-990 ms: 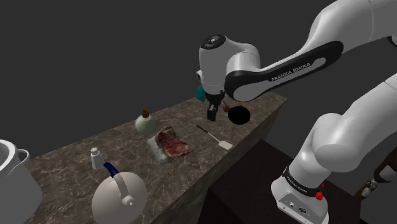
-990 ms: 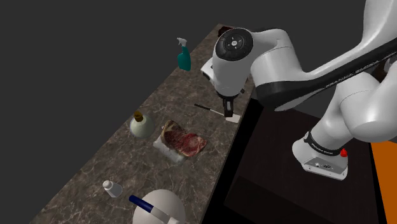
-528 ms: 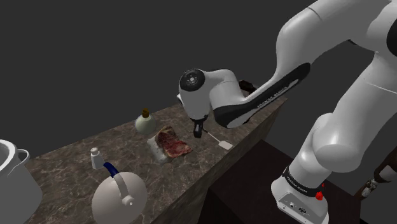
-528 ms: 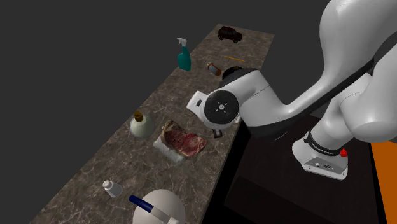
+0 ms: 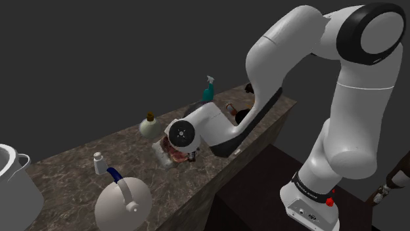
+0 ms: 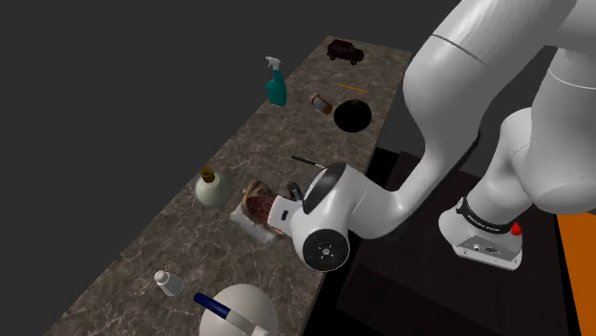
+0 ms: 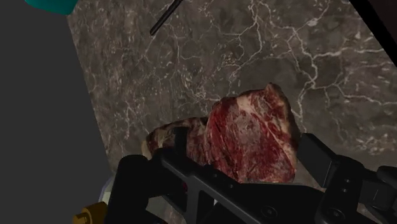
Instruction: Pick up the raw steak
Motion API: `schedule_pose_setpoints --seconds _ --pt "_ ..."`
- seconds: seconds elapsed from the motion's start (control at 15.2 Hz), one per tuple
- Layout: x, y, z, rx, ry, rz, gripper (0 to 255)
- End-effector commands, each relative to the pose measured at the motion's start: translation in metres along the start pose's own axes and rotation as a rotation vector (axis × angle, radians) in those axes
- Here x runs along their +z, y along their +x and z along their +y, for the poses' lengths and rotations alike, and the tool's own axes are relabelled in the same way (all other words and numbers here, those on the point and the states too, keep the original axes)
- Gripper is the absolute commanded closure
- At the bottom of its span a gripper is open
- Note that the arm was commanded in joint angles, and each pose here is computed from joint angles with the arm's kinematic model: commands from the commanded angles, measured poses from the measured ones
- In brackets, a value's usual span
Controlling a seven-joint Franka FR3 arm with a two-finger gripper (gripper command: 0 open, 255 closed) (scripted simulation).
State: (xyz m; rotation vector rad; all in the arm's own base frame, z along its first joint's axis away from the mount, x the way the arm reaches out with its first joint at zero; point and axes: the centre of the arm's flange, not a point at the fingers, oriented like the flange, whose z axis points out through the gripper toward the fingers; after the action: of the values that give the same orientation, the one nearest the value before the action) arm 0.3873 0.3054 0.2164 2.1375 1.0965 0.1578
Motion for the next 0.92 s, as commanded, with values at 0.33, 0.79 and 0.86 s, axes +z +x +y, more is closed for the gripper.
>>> schedule_pose_setpoints --seconds 0.33,0.79,0.86 --pt "0.032 0.031 -0.063 -0.117 -0.102 0.049 0" --pt "0.054 0.037 -0.082 -0.117 -0.102 0.049 0" --pt "0.054 0.037 -0.082 -0.117 -0.102 0.049 255"
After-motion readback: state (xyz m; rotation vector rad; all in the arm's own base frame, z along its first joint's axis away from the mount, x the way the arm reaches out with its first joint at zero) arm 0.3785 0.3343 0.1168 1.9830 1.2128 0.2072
